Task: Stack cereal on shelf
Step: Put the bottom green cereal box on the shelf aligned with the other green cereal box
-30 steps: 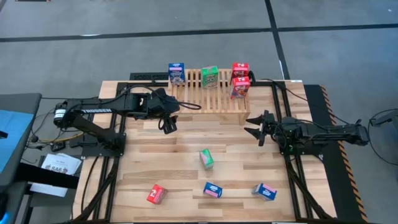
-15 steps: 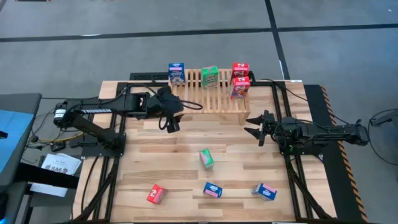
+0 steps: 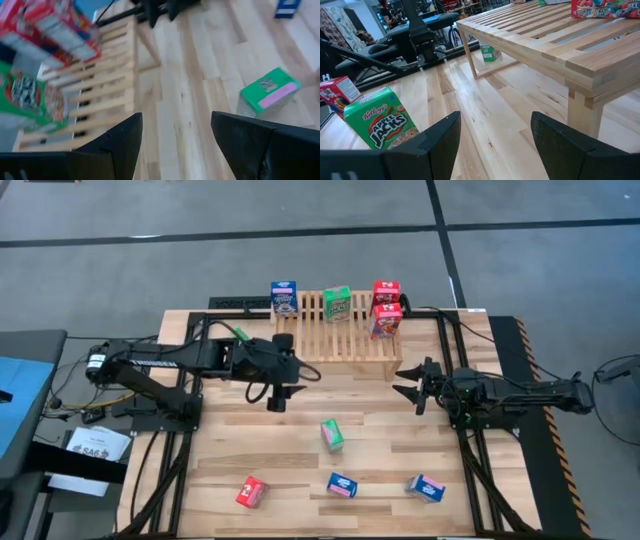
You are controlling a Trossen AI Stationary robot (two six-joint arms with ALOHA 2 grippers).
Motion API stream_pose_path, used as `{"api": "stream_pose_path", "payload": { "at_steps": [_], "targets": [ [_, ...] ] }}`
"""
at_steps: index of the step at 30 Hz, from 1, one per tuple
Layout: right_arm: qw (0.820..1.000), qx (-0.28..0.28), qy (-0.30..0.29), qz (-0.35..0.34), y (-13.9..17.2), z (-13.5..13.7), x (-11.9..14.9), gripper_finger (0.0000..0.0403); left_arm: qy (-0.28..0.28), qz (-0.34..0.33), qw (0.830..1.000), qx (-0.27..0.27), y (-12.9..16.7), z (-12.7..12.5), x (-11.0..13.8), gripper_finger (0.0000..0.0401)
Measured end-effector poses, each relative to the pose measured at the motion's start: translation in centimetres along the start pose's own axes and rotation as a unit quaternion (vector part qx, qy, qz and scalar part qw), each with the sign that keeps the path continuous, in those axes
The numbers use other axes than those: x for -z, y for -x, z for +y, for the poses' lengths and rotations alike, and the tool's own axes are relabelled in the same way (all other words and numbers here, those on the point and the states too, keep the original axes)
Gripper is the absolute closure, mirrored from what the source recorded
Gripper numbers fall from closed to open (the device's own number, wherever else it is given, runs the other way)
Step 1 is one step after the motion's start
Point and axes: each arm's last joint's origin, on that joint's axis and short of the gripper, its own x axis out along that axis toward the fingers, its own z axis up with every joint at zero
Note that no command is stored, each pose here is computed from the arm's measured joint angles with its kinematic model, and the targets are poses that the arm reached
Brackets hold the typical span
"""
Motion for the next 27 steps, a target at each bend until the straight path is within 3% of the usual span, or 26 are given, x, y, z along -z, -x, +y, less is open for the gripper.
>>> {"api": "stream_pose_path", "payload": {
  "at_steps": [10,15,27],
  "targets": [
    [1.0,0.0,0.0,-0.001,0.0,0.0,0.0,0.0137,-0.11,-0.033,0.992,0.05,-0.8,-3.6,-1.3,0.0175],
    [1.0,-0.001,0.0,0.0,0.0,0.0,0.0,0.0137,-0.168,-0.005,0.983,0.08,-2.8,-5.3,-0.7,0.0175],
    [1.0,0.001,0.001,0.006,-0.1,0.0,0.1,0.0137,-0.201,0.023,0.969,0.14,-7.6,-7.8,0.5,0.0174]
  ]
}}
